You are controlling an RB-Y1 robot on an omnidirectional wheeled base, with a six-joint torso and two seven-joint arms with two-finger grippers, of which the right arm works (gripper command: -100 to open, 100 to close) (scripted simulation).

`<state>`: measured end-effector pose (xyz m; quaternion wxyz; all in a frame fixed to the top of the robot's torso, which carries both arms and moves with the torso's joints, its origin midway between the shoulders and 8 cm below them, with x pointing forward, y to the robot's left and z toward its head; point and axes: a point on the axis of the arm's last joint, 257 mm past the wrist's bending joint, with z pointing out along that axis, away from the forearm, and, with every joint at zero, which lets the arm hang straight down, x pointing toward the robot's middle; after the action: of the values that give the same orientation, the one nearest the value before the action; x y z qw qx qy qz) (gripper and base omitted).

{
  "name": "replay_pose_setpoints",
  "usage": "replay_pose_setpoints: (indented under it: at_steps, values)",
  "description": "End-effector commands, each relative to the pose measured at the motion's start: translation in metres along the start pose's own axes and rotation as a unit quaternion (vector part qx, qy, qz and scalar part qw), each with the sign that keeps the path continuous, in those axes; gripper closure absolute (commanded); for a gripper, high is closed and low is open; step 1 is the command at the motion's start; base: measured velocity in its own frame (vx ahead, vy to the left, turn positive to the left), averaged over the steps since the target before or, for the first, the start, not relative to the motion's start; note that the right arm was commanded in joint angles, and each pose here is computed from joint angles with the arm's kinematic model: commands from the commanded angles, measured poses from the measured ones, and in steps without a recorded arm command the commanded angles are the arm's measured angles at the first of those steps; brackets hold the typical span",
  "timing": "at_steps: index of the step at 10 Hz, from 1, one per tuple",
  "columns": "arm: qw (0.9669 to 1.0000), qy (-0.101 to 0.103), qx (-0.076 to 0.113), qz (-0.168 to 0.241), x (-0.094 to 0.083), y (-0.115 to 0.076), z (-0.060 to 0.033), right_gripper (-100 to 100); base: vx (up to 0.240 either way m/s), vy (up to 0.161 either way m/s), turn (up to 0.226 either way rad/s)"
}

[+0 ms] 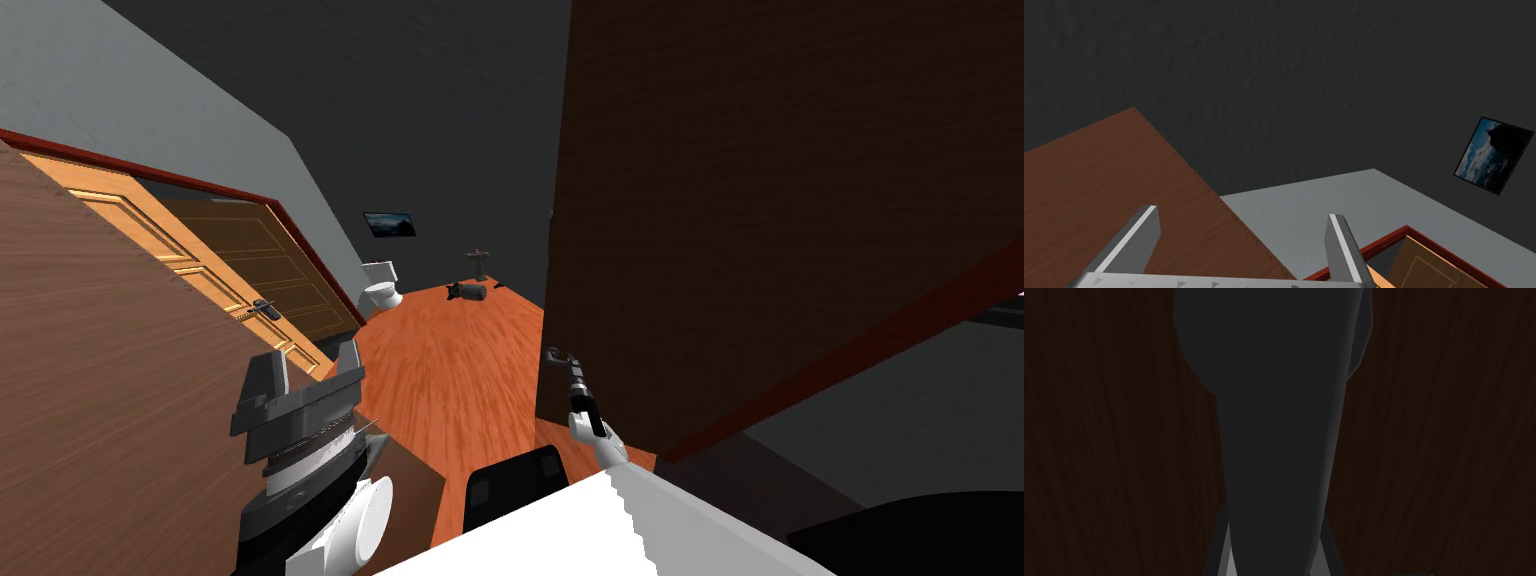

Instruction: Push the door open

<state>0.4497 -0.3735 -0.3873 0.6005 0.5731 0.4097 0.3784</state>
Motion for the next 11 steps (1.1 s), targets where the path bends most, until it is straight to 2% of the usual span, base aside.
replay_pose_setpoints:
  at_steps: [1, 6, 11]
  values:
    - [0.9997, -0.022, -0.012, -0.003, -0.022, 0.007, 0.0048, 100, 0.190, -0.004, -0.046]
    - [0.9983, -0.057, -0.006, 0.009, -0.036, 0.003, -0.0002, 100, 0.167, 0.036, -0.068]
    - [0.9964, -0.081, 0.004, 0.025, -0.036, -0.005, -0.0084, 100, 0.175, 0.047, -0.072]
